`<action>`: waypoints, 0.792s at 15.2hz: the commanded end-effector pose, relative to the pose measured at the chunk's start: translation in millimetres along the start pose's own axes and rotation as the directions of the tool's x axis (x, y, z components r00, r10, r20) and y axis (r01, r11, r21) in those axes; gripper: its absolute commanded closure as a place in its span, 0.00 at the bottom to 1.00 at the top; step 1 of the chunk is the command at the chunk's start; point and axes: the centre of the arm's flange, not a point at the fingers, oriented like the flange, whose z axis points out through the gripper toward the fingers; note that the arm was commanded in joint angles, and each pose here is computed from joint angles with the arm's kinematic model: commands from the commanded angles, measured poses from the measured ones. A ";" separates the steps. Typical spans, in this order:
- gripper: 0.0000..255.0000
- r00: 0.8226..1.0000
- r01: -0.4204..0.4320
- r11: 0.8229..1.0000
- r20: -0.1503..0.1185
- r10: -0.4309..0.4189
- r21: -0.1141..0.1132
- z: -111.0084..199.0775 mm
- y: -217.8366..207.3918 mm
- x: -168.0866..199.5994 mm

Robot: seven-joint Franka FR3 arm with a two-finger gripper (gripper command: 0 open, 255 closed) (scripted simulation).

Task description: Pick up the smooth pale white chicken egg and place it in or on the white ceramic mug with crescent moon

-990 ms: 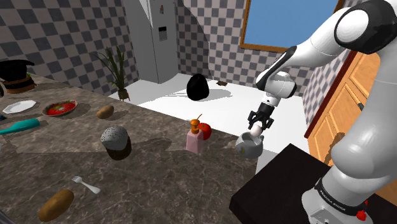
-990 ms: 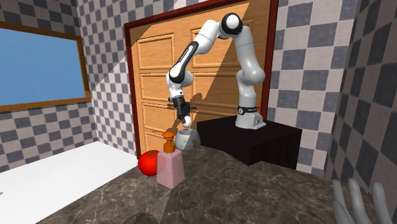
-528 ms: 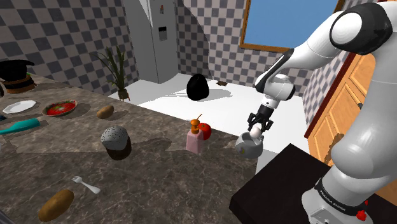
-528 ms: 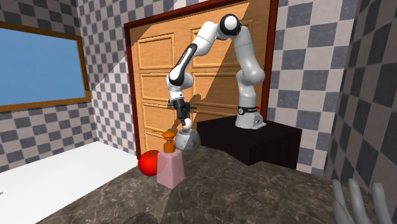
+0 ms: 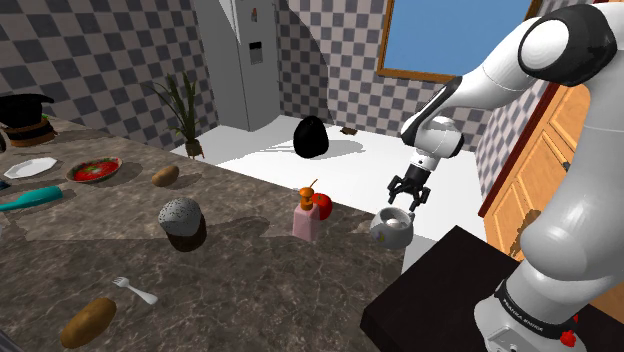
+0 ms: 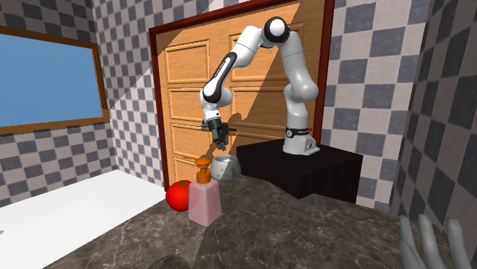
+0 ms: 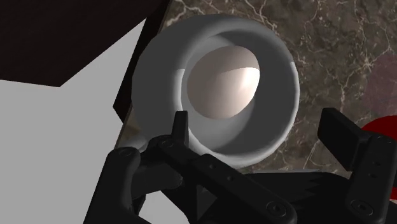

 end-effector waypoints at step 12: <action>0.00 1.000 0.000 1.000 0.000 0.000 0.000 -50.0 0.0 0.0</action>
